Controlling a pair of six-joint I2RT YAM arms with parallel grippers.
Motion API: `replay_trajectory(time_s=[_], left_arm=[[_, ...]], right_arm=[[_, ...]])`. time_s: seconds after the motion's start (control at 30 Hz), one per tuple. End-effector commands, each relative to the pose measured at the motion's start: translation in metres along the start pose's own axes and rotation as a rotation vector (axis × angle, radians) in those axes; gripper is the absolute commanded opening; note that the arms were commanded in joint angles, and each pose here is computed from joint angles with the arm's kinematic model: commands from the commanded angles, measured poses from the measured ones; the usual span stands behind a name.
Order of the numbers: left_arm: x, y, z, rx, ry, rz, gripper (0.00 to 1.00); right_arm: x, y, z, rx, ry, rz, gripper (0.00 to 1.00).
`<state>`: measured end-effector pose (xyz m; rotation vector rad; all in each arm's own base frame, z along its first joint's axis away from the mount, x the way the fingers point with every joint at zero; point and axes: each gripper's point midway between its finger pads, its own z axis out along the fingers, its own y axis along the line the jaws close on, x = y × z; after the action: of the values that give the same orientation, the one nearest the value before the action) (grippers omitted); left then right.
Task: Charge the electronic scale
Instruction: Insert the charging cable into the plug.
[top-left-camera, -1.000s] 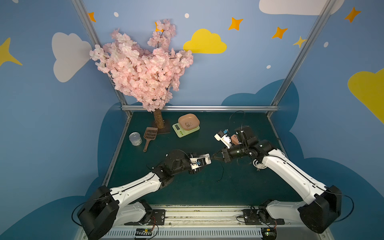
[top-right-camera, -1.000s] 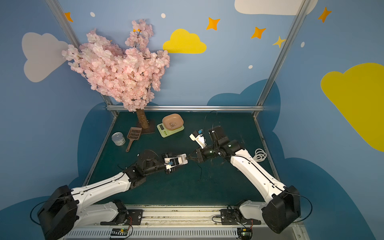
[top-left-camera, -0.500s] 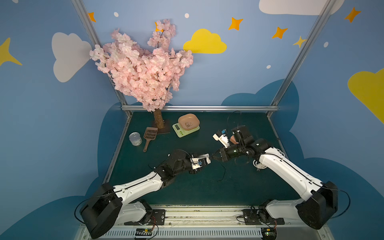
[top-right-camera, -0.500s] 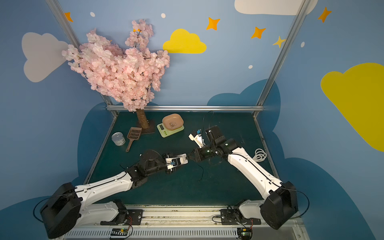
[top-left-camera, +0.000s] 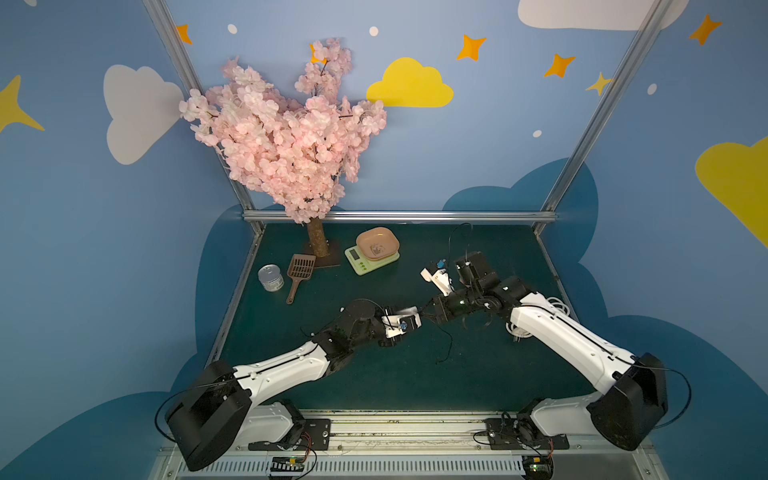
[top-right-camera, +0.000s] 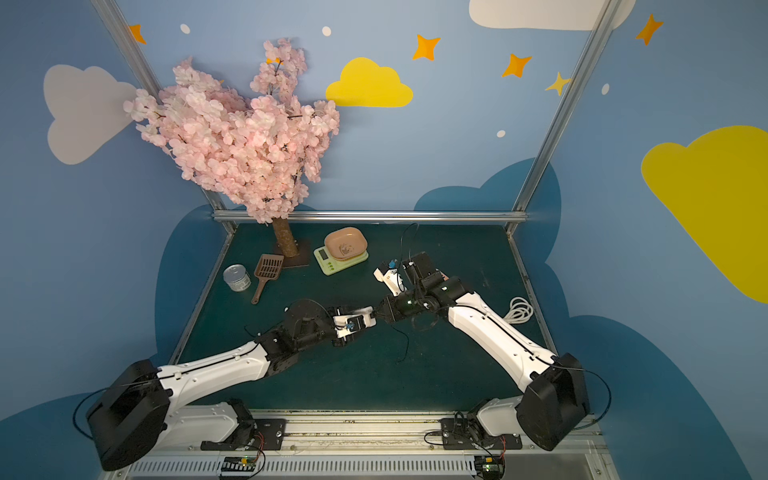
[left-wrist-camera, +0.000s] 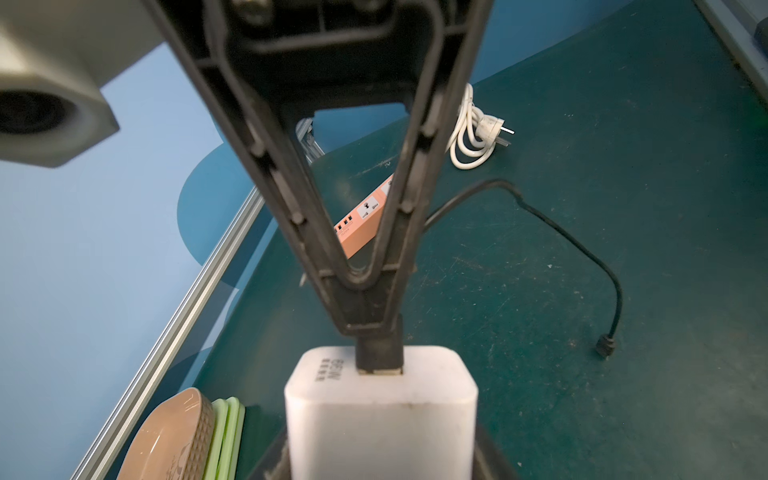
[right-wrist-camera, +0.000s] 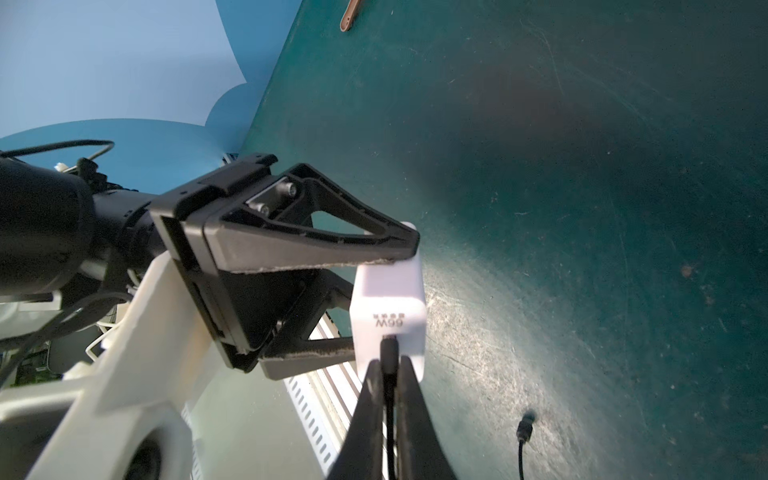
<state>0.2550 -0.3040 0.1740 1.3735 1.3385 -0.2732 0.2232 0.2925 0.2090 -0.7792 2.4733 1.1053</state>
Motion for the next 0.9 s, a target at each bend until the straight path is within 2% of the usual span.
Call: replay_trajectory(time_s=[0.0, 0.1, 0.13, 0.37, 0.5, 0.63, 0.77, 0.87], left_arm=[[-0.026, 0.011, 0.000, -0.035, -0.091, 0.011, 0.25], [-0.022, 0.008, 0.001, -0.031, -0.086, 0.004, 0.25], [-0.019, 0.007, 0.001, -0.034, -0.079, 0.000, 0.25], [-0.001, 0.004, 0.004, -0.055, -0.030, -0.028, 0.27], [0.008, 0.002, 0.005, -0.062, -0.012, -0.040, 0.27], [0.014, 0.000, 0.004, -0.076, 0.002, -0.048, 0.27], [0.016, 0.001, 0.001, -0.094, -0.003, -0.069, 0.27], [0.015, 0.003, -0.001, -0.108, -0.009, -0.076, 0.28]], right_arm=[[-0.005, 0.009, 0.013, -0.051, -0.023, -0.019, 0.00], [-0.006, 0.010, 0.016, -0.057, -0.027, -0.024, 0.00], [-0.006, 0.010, 0.017, -0.058, -0.025, -0.026, 0.03], [-0.008, 0.012, 0.006, -0.037, -0.034, -0.076, 0.44], [-0.010, 0.009, -0.012, 0.005, -0.060, -0.127, 0.57], [-0.019, -0.028, -0.034, 0.220, -0.150, -0.145, 0.61], [-0.054, -0.070, -0.057, 0.414, -0.377, -0.223, 0.65], [-0.078, -0.109, -0.085, 0.587, -0.531, -0.145, 0.68]])
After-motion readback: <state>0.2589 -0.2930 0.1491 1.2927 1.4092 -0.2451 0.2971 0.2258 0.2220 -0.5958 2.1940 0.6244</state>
